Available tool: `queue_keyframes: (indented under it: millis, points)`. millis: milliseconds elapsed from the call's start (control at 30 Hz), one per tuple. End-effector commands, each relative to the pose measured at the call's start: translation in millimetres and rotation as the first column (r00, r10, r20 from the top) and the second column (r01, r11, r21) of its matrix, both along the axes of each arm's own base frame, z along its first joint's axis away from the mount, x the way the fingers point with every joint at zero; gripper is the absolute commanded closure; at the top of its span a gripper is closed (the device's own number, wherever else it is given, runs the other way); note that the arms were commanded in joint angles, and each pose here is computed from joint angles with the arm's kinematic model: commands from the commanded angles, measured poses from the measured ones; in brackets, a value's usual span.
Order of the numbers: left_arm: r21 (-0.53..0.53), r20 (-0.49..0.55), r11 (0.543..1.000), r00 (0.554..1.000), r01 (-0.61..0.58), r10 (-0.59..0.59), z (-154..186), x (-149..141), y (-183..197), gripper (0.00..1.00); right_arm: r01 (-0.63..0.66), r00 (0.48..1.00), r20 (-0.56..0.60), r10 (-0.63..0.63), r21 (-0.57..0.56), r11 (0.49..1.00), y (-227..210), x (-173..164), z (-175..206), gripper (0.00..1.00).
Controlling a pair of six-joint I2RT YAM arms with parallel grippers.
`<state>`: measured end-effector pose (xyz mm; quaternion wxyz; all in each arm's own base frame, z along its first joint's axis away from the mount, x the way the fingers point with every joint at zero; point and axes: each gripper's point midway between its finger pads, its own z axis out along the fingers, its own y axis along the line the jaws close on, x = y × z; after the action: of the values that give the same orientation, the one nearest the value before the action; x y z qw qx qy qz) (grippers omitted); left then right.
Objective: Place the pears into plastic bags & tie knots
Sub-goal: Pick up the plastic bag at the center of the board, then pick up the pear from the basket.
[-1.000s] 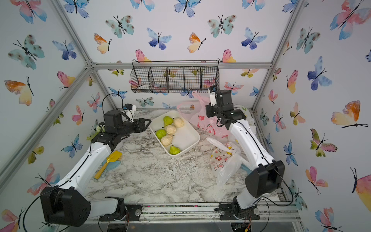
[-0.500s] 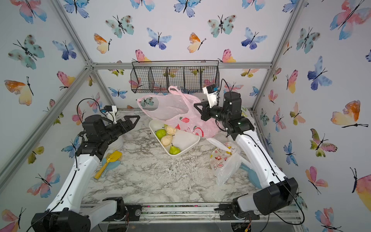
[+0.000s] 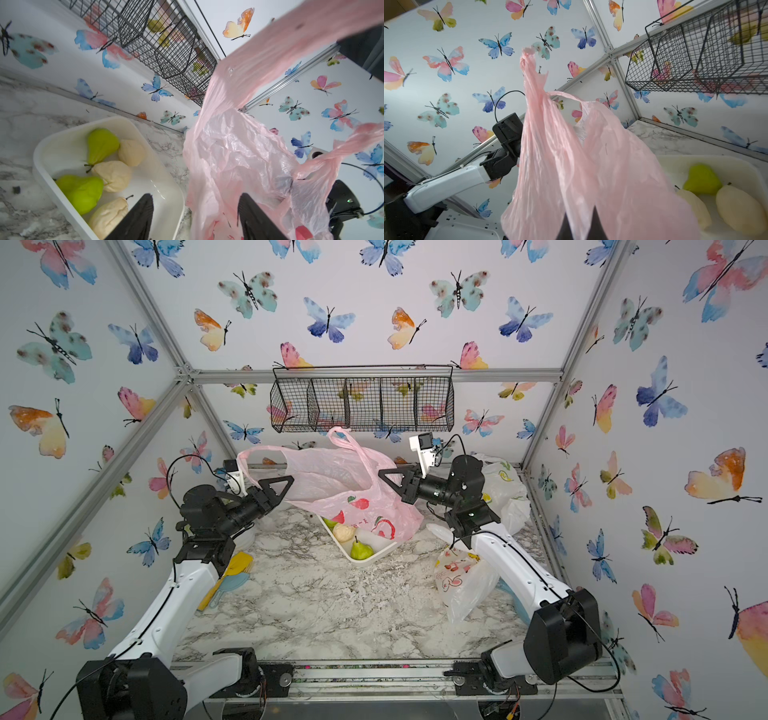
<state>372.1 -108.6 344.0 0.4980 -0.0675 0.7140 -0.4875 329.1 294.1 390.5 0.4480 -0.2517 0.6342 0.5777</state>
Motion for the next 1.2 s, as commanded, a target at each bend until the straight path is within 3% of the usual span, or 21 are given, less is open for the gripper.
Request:
queue_keyframes:
  millis: [0, 67, 133, 233, 300, 333, 433, 500, 533, 667, 733, 867, 967, 1167]
  points:
    - [0.030, 0.085, 0.998, 0.995, -0.046, 0.043, 18.4, 21.9, 6.6, 0.73, -0.087, 0.996, -0.020, 0.088, 0.067, 0.994, 8.0, -3.9, 4.9, 0.97]
    - [0.060, 0.053, 0.996, 0.997, -0.060, 0.057, 21.4, 28.4, 10.2, 1.00, -0.097, 0.994, -0.050, 0.102, 0.086, 0.992, 13.7, -2.0, -0.3, 0.96]
    - [0.132, 0.040, 0.981, 0.989, -0.145, 0.141, 30.3, 26.4, 27.2, 1.00, -0.084, 0.991, -0.095, 0.090, 0.064, 0.994, 24.3, 3.3, -10.6, 0.85]
    - [0.242, 0.076, 0.913, 0.944, -0.329, 0.320, 56.4, 8.6, 65.6, 1.00, -0.058, 0.987, -0.151, 0.047, -0.069, 0.996, 54.1, 9.2, -39.6, 0.63]
    - [0.320, 0.097, 0.840, 0.897, -0.438, 0.431, 78.0, -7.2, 91.7, 1.00, 0.000, 0.985, -0.171, -0.034, -0.199, 0.980, 70.5, 19.4, -61.7, 0.49]
    - [0.367, 0.094, 0.782, 0.857, -0.503, 0.507, 84.8, -15.5, 108.1, 1.00, 0.037, 0.973, -0.210, -0.094, -0.259, 0.965, 70.2, 30.2, -74.9, 0.46]
    - [0.464, 0.154, 0.622, 0.749, -0.630, 0.644, 106.3, -39.5, 142.2, 1.00, 0.208, 0.894, -0.281, -0.349, -0.430, 0.878, 37.5, 67.5, -122.4, 0.40]
    - [0.495, 0.170, 0.572, 0.719, -0.654, 0.674, 105.9, -45.3, 149.8, 1.00, 0.275, 0.845, -0.279, -0.456, -0.505, 0.818, 14.6, 77.1, -147.6, 0.37]
    - [0.498, 0.164, 0.581, 0.728, -0.644, 0.666, 100.6, -44.3, 147.4, 1.00, 0.280, 0.833, -0.277, -0.478, -0.534, 0.798, 9.4, 77.3, -157.8, 0.36]
    - [0.485, 0.092, 0.685, 0.811, -0.543, 0.578, 68.3, -29.8, 124.8, 1.00, 0.175, 0.806, -0.332, -0.490, -0.657, 0.733, 3.9, 63.7, -204.1, 0.35]
    - [0.472, 0.069, 0.724, 0.839, -0.503, 0.539, 59.6, -24.5, 115.6, 1.00, 0.127, 0.802, -0.324, -0.502, -0.728, 0.673, 1.7, 48.7, -226.5, 0.33]
    - [0.475, 0.054, 0.738, 0.853, -0.479, 0.518, 53.0, -20.8, 111.6, 1.00, 0.070, 0.827, -0.267, -0.496, -0.824, 0.562, 4.0, 13.3, -261.7, 0.29]
    - [0.483, 0.061, 0.732, 0.852, -0.481, 0.519, 53.3, -22.2, 112.2, 1.00, 0.038, 0.847, -0.256, -0.465, -0.844, 0.534, 16.5, -1.4, -276.0, 0.26]
    - [0.461, 0.049, 0.767, 0.876, -0.445, 0.479, 55.9, -21.8, 102.0, 1.00, 0.006, 0.890, -0.241, -0.388, -0.844, 0.536, 64.8, -6.7, -280.7, 0.21]
